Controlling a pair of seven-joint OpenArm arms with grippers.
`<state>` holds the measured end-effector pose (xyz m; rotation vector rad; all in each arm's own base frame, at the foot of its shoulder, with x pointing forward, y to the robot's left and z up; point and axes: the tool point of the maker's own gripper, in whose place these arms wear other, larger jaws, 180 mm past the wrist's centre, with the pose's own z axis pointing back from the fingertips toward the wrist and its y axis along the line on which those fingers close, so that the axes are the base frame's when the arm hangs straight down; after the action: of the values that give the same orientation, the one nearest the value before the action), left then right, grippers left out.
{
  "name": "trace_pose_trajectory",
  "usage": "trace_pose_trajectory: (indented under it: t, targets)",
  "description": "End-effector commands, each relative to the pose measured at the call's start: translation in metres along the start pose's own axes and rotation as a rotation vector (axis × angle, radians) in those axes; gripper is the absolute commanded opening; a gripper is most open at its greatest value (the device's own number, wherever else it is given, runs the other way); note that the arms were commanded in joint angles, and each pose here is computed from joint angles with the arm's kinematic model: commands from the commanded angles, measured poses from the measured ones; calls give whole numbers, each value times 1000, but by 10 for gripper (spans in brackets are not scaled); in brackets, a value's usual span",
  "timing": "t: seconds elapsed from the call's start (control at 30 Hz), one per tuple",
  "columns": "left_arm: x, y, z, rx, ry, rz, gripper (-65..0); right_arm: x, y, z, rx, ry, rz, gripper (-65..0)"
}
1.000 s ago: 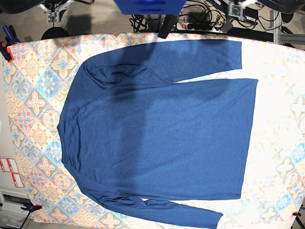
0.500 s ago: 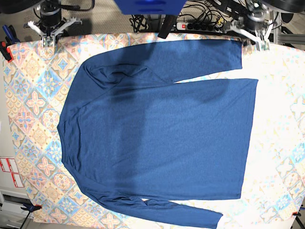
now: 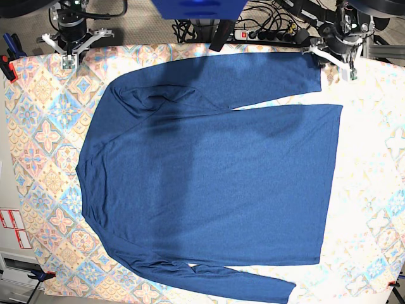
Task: Fold the T-shirt properly
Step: 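Lower both grippers onto the shirt's shoulder corners at the collar edge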
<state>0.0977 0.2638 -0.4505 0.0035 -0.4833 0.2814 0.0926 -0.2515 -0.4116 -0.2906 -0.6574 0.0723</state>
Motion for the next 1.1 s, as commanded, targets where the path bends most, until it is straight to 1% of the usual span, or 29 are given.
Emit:
trace_pose_trajectory:
  t: [0.0,0.13,0.23,0.4,0.57,0.6,0.67,0.77,0.83,0.97,1.07]
  targets:
    - [5,4,1,6,-14,-7,-403,4,-4,3,-10,-18,10,-650]
    - [-1,6,-2,9,1,-1,-402,8,-5,2,-12,-28,8,-650]
    - [-5,-4,-4,-14,14,-11,-403,3,-5,1,-13,3,7,-650]
    - [-20,-19,-10,-52,54,-27,-406,6,-5,-2,-15,9,1,-650]
    - [-31,-23,-17,-62,87,-26,-413,6,-4,-2,-13,9,1,-650]
    - [-31,-23,-17,-62,87,-26,-428,6,-4,-2,-13,9,1,-650]
    - [-29,-25,-17,-79,85,-44,-489,6,-4,-2,-13,6,1,-650]
    - [-28,-39,-14,-174,79,-108,-578,15,-4,-3,-16,-15,-2,-648]
    - [-25,-38,-12,-192,67,-120,-645,18,-5,-3,-16,-26,-2,-647]
    - [-18,-25,-10,-165,45,-105,-650,33,-5,-6,-19,-62,-6,-646]
    - [-18,-25,-9,-165,46,-108,-650,42,-4,-9,-18,-82,-11,-612]
